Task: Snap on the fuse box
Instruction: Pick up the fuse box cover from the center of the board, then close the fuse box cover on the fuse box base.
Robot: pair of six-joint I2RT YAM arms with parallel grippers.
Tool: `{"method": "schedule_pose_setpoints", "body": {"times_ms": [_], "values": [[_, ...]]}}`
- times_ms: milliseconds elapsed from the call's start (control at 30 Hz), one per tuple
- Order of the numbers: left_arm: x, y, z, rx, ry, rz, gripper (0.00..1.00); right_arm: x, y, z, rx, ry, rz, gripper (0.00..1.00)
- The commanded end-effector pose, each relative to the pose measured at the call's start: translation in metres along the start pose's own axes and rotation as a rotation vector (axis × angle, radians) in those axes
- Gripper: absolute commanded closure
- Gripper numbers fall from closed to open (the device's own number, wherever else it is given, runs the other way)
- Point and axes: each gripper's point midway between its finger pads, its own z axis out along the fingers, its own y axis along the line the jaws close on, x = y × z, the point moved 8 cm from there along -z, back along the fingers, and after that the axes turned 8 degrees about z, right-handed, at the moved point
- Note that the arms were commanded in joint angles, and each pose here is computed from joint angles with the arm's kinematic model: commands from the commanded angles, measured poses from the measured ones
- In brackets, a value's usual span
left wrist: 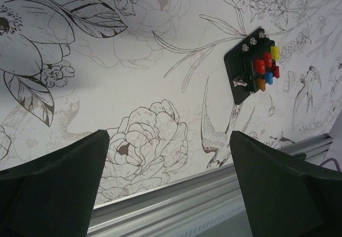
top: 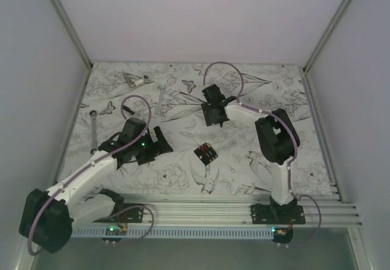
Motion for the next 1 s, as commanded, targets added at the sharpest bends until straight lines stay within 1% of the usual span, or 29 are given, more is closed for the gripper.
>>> {"method": "schedule_pose_setpoints", "body": {"times_ms": [0, 67, 133, 267, 400, 567, 733, 967], "values": [[-0.002, -0.001, -0.006, 0.010, -0.002, 0.003, 0.00, -0.009, 0.000, 0.001, -0.075, -0.025, -0.033, 0.41], [-0.002, -0.002, -0.006, 0.010, -0.002, 0.004, 0.00, -0.008, -0.001, 0.001, -0.086, -0.020, -0.042, 0.48], [-0.002, -0.001, -0.006, 0.007, 0.000, 0.004, 0.00, -0.008, -0.002, -0.008, -0.103, -0.027, -0.051, 0.53], [-0.004, -0.002, -0.004, 0.002, 0.007, 0.000, 0.00, -0.004, -0.003, -0.047, -0.150, -0.055, -0.071, 0.57], [-0.006, -0.005, -0.002, 0.006, 0.013, -0.005, 0.00, 0.014, -0.003, -0.088, -0.185, -0.054, -0.108, 0.57], [-0.007, -0.009, -0.003, 0.024, 0.013, -0.012, 0.00, 0.046, 0.003, -0.119, -0.228, -0.031, -0.136, 0.56], [-0.007, -0.011, -0.002, 0.032, 0.017, -0.018, 0.00, 0.070, 0.010, -0.134, -0.233, -0.017, -0.152, 0.56], [-0.006, -0.015, 0.001, 0.037, 0.024, -0.013, 0.00, 0.093, 0.023, -0.131, -0.200, 0.009, -0.163, 0.54]]}}
